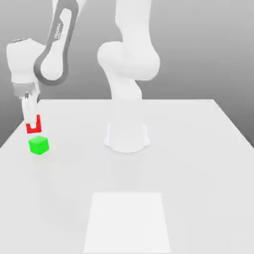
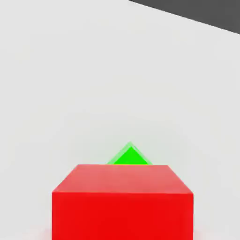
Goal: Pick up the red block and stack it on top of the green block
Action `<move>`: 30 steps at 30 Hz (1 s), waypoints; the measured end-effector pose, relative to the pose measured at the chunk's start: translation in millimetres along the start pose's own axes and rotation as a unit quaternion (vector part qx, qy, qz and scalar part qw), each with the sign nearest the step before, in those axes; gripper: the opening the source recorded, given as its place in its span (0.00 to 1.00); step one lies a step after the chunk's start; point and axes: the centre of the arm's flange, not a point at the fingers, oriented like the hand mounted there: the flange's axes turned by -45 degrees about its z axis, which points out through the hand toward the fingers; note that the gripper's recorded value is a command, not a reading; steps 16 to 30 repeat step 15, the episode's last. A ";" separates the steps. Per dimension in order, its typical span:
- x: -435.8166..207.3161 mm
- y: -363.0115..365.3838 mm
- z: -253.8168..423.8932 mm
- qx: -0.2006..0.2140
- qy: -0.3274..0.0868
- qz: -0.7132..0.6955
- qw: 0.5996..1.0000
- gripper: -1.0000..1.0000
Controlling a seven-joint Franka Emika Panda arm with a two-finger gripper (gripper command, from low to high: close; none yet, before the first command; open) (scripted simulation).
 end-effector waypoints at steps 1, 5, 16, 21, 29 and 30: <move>0.0 0.0 2.4 0.000 0.000 0.000 1.000 0.00; -0.4 0.2 11.8 0.000 -0.001 0.000 1.000 0.00; -2.9 2.0 33.8 -0.009 -0.003 -0.002 1.000 0.00; -2.9 2.0 33.8 -0.009 -0.003 -0.002 1.000 0.00; -2.9 2.0 33.8 -0.009 -0.003 -0.002 1.000 0.00; -2.9 2.0 33.8 -0.009 -0.003 -0.002 1.000 0.00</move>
